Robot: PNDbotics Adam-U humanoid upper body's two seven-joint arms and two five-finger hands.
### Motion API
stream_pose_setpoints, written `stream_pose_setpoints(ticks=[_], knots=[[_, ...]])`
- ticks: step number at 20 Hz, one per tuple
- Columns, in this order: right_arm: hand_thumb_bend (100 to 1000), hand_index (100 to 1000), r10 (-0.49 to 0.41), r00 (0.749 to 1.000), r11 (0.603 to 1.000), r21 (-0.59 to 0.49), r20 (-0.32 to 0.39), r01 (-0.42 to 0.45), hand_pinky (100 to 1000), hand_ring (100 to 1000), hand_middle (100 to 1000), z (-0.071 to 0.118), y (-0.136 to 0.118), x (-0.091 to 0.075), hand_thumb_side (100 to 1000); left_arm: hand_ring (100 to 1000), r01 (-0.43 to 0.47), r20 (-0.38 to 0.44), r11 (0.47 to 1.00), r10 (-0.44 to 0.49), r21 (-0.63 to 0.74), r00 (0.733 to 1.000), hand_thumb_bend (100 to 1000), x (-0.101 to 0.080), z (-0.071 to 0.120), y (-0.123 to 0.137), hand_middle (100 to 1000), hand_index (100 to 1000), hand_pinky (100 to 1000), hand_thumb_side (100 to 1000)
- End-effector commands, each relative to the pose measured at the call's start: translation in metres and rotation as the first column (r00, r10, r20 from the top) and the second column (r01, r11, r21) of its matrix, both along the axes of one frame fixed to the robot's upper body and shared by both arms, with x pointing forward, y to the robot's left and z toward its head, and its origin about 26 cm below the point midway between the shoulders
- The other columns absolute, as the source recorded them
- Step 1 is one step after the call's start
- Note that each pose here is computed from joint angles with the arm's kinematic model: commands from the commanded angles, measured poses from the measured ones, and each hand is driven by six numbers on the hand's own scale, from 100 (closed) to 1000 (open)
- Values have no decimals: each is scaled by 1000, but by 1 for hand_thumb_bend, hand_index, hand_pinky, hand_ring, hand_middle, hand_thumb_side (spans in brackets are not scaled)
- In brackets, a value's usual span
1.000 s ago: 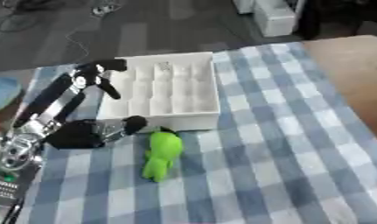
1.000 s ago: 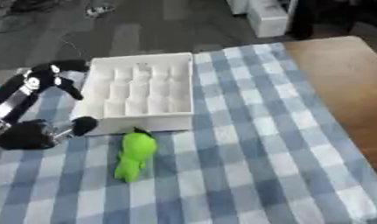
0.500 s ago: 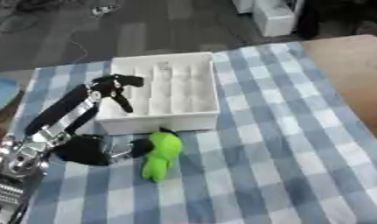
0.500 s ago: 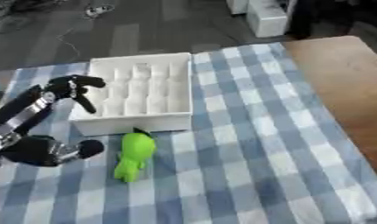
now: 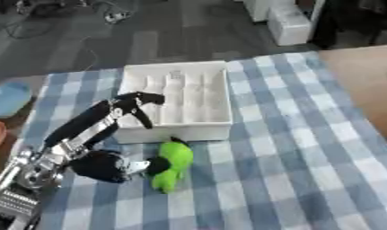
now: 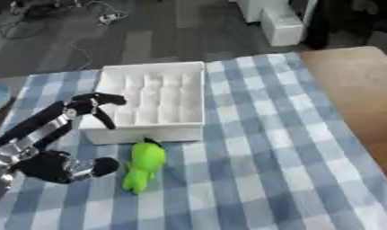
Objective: Pick up objects on the table and place them in the box.
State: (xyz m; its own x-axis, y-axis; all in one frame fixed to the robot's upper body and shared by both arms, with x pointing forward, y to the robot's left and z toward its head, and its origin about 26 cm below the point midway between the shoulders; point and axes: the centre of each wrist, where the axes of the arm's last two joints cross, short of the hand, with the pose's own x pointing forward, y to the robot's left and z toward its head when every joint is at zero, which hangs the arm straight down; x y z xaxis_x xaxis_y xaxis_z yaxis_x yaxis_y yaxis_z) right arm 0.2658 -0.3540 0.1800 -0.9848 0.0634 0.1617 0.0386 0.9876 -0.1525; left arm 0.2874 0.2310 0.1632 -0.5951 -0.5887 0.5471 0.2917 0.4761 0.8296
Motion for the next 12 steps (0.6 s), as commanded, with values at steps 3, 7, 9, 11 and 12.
stream_pose_setpoints(ticks=[3,7,9,11,12], knots=[[165,747,11,1000,1000,-27,24,-10,487,598,658,9,0,0,1000,672,35,-24,999,-34,37,999,589,-2,6,-3,876,999,1000,744],[164,747,12,1000,1000,-28,23,-12,487,598,658,10,0,0,1000,669,45,-24,998,-44,44,999,585,-1,7,-4,875,998,998,746],[163,747,13,1000,1000,-28,23,-12,487,598,657,10,0,0,1000,668,46,-21,998,-46,41,999,584,-1,8,-4,875,999,998,746],[163,747,13,1000,1000,-27,23,-13,487,598,658,10,0,0,1000,669,48,-20,998,-48,38,999,586,-1,9,-5,875,999,998,749],[162,747,13,1000,1000,-27,23,-13,487,598,658,10,0,0,1000,669,50,-20,998,-49,37,999,587,0,9,-5,874,998,998,747]])
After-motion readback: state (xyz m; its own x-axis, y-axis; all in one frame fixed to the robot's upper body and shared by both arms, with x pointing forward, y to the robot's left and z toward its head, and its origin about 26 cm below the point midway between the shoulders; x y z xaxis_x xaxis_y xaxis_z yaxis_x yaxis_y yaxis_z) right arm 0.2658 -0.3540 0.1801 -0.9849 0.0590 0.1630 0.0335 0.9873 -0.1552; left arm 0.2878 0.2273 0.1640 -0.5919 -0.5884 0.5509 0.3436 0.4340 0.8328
